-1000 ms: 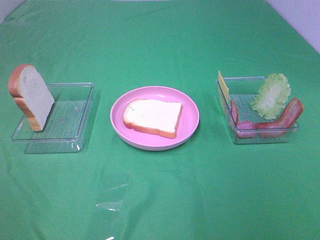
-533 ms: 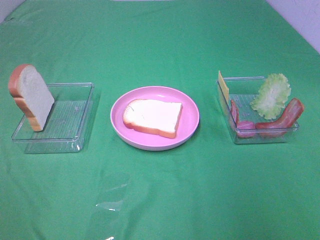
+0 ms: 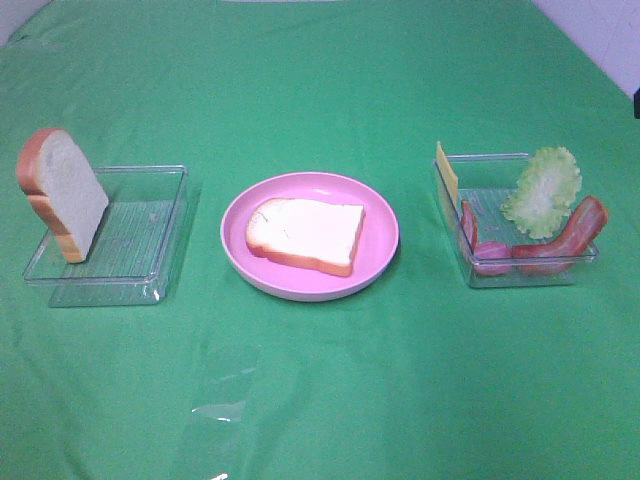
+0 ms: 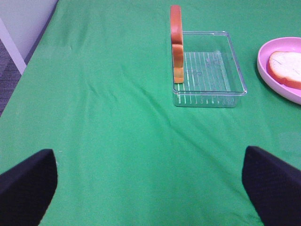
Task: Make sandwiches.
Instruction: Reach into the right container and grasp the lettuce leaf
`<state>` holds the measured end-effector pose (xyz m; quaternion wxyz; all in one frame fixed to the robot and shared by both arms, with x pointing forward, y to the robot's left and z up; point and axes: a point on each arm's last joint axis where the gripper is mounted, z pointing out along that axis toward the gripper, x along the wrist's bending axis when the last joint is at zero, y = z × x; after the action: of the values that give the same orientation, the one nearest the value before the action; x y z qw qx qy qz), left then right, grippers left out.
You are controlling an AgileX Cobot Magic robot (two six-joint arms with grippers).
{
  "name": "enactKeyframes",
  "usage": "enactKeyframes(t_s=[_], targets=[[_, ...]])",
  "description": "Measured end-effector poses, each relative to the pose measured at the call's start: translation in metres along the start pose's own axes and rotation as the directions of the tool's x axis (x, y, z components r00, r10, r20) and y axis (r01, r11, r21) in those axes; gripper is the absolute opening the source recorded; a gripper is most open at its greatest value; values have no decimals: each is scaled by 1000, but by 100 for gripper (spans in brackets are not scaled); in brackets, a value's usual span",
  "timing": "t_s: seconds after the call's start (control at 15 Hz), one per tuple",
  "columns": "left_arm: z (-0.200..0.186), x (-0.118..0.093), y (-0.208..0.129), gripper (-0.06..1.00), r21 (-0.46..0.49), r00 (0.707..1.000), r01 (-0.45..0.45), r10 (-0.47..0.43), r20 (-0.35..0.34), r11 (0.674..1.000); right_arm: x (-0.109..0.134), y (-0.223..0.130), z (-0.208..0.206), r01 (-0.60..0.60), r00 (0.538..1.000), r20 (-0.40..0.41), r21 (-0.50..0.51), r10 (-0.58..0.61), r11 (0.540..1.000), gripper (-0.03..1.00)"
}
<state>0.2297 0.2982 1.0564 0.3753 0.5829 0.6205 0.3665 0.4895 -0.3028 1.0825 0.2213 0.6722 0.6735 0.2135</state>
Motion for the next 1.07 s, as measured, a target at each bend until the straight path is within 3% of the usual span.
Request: enactKeyframes(t_s=[0.27, 0.4, 0.67, 1.07], targets=[[0, 0, 0, 99, 0, 1000, 0, 0, 0, 1000, -1, 51, 49, 27, 1000, -6, 129, -27, 991, 89], [0, 0, 0, 99, 0, 1000, 0, 0, 0, 1000, 0, 77, 95, 51, 999, -28, 208, -46, 977, 89], [0, 0, 0, 99, 0, 1000, 0, 0, 0, 1000, 0, 86, 141, 68, 997, -39, 299, -59, 952, 89], [0, 0, 0, 99, 0, 1000, 0, 0, 0, 1000, 0, 87, 148, 85, 996, -43, 284, -76, 955, 89]])
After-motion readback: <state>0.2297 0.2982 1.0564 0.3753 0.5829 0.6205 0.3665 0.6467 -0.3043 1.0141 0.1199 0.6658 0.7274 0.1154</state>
